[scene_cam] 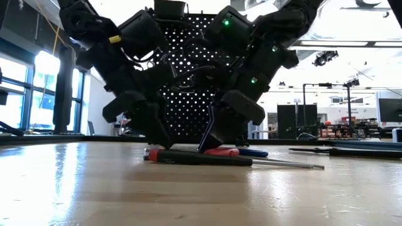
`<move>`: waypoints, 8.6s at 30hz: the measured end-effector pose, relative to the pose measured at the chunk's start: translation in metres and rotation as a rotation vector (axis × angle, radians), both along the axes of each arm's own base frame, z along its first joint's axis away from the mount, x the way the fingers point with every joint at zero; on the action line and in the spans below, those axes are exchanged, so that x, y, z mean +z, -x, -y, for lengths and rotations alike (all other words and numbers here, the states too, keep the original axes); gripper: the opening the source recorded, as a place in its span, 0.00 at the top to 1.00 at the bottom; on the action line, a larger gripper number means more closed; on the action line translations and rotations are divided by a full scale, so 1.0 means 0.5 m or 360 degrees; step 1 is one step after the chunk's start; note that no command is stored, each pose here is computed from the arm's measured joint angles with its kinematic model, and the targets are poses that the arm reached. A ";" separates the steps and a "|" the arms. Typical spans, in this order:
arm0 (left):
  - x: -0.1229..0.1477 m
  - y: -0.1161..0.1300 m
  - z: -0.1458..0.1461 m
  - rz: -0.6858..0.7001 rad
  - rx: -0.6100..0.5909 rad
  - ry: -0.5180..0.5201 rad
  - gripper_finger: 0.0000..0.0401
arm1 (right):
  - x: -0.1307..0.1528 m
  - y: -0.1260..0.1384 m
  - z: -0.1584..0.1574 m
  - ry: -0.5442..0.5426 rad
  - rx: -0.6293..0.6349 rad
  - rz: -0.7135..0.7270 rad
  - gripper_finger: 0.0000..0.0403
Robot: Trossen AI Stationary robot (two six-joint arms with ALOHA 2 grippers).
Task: Hang tools onto peg board
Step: Hang the wrench on the pegboard
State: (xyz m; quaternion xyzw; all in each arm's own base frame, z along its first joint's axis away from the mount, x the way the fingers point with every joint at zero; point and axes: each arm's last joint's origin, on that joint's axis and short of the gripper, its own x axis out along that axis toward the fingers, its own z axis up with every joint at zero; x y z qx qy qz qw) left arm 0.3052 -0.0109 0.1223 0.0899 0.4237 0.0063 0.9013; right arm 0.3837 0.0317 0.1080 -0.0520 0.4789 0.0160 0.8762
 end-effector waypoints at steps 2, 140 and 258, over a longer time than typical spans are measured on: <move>0.008 -0.005 0.002 0.0023 -0.0019 -0.0011 0.69 | -0.001 0.000 0.001 0.0014 -0.0008 -0.0002 0.83; 0.146 0.169 -0.061 0.2019 0.0147 0.0320 1.00 | 0.388 0.192 -0.119 0.0297 -0.0160 0.0942 0.62; 0.217 0.031 0.044 0.1432 -0.0370 0.0387 0.57 | 0.448 0.296 0.324 -0.0102 -0.0543 0.1606 0.99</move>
